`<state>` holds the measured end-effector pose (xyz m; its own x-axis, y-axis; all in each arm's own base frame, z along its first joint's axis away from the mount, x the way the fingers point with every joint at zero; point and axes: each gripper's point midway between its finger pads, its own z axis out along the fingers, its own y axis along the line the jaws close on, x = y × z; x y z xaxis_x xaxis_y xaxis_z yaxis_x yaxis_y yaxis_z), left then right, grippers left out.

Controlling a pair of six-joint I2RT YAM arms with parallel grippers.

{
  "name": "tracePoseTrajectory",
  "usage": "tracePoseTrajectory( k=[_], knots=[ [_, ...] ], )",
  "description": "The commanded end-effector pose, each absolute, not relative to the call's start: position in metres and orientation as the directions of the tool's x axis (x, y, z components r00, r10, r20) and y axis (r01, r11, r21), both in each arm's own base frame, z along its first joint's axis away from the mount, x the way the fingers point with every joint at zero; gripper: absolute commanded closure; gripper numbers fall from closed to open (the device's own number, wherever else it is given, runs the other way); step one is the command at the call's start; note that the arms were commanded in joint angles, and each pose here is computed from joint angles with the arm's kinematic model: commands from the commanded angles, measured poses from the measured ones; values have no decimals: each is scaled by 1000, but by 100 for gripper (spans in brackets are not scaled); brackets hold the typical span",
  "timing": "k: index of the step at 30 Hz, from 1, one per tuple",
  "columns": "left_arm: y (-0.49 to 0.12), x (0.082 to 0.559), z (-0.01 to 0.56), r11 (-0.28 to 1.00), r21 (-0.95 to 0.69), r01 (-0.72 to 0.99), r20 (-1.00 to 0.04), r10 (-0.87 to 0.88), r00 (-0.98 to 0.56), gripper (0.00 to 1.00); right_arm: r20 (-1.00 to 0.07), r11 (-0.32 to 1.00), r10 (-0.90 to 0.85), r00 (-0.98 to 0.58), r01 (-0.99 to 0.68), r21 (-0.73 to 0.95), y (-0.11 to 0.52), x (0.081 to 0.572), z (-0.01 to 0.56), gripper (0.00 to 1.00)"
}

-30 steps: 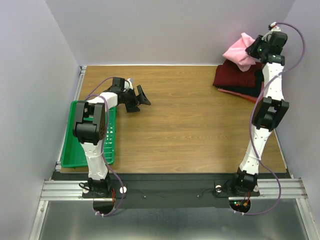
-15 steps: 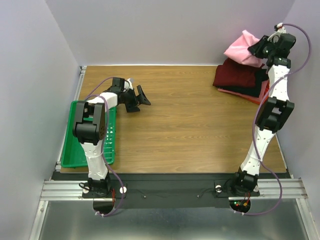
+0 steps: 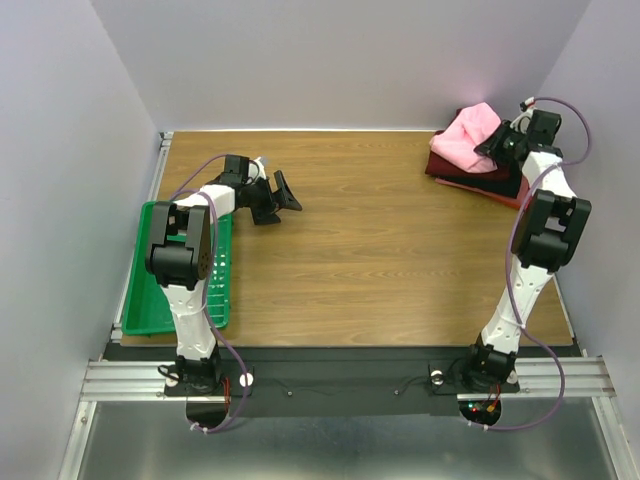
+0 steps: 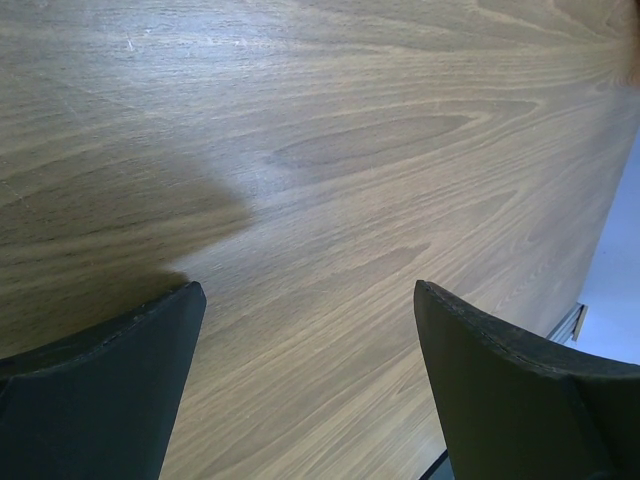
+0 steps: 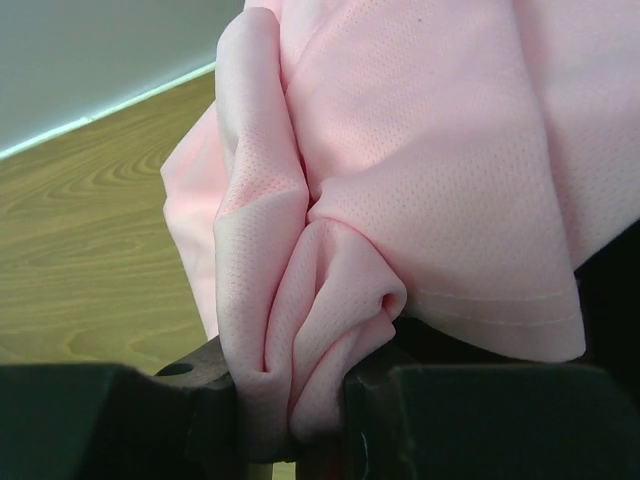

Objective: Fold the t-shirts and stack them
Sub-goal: Neatly place the folded tshirt to the corner

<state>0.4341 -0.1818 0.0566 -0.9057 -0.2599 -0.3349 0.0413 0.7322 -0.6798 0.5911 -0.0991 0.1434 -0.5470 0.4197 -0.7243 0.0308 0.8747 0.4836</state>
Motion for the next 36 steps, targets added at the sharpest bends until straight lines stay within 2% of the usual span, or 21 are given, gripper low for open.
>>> tracePoseTrajectory(
  k=[1, 2, 4, 5, 6, 8, 9, 14, 15, 16, 19, 23, 27, 30, 33, 36],
  knots=[
    [-187, 426, 48, 735, -677, 49, -309, -222, -925, 2, -809, 898, 428, -404, 89, 431, -122, 599, 206, 98],
    [-187, 427, 48, 735, -677, 49, -309, -222, -925, 2, -804, 894, 437, -403, 96, 437, -123, 602, 203, 98],
    [-187, 427, 48, 735, -677, 49, -309, -222, -925, 2, -803, 883, 464, -375, 120, 454, -128, 608, 211, 87],
    [-187, 427, 49, 735, -676, 48, -308, -222, -925, 2, -794, 875, 479, -375, 132, 465, -129, 611, 207, 79],
    [-187, 427, 49, 735, -677, 49, -309, -222, -925, 2, -799, 873, 484, -357, 139, 467, -131, 613, 214, 63],
    [-187, 427, 50, 736, -675, 50, -310, -222, -924, 2, -798, 870, 491, -350, 150, 470, -133, 615, 215, 50],
    [-186, 427, 50, 739, -672, 50, -312, -222, -924, 2, -800, 870, 493, -343, 163, 466, -135, 614, 216, 38],
    [-182, 433, 65, 758, -648, 73, -364, -225, -904, 2, -837, 890, 451, -310, 229, 395, -150, 603, 227, 18],
    [-181, 434, 67, 762, -643, 77, -373, -225, -900, 2, -842, 894, 442, -309, 225, 387, -150, 601, 230, 18],
    [-180, 435, 68, 767, -637, 74, -377, -226, -898, 2, -858, 898, 427, -286, 243, 366, -154, 595, 242, 13],
    [-178, 442, 77, 774, -627, 85, -405, -231, -885, 2, -881, 903, 393, -265, 292, 315, -164, 584, 253, 8],
    [-174, 450, 89, 791, -604, 95, -449, -239, -861, 1, -924, 894, 332, -189, 374, 245, -178, 556, 296, 6],
    [-166, 461, 107, 821, -562, 103, -516, -251, -819, 1, -950, 884, 260, -173, 439, 162, -189, 527, 315, 5],
    [-161, 464, 121, 830, -546, 111, -556, -261, -789, 1, -958, 897, 245, -150, 409, 166, -177, 509, 336, 5],
    [-154, 470, 140, 846, -521, 113, -619, -283, -732, 1, -951, 921, 253, -177, 346, 181, -150, 496, 330, 5],
    [-151, 471, 153, 850, -514, 116, -648, -297, -702, 1, -929, 941, 257, -265, 289, 177, -108, 490, 295, 5]
  ],
)
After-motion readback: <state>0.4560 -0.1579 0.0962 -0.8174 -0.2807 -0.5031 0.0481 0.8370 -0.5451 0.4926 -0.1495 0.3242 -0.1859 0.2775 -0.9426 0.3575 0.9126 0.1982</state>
